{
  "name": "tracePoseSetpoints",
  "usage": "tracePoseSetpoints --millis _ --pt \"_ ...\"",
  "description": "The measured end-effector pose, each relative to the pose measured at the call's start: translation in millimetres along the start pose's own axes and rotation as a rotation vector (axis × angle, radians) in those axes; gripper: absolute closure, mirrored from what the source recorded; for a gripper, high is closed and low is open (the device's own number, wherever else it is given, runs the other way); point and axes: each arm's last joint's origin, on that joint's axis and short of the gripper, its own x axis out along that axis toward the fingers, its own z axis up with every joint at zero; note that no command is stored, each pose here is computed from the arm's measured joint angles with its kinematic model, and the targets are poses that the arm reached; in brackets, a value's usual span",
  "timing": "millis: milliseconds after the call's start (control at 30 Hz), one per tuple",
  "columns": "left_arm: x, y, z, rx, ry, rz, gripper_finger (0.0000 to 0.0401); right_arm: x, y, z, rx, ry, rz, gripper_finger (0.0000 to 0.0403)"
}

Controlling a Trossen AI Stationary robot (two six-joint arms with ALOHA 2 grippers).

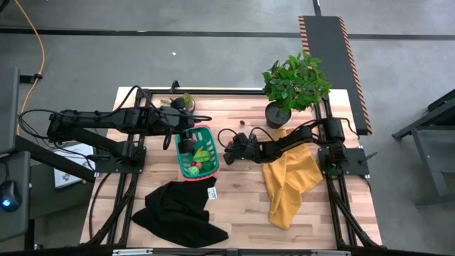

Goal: Pick and placing Produce into tupperware
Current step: Put the red strawberry in the green basket

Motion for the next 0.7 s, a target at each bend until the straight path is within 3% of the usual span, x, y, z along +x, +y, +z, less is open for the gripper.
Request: tracePoseSetpoints --millis 700 --pt "-40.2 15.1 1.3 -0.059 -0.148 0.047 0.029 -43.3 6.9 49.3 0.063 -0.118 0.061 0.0251"
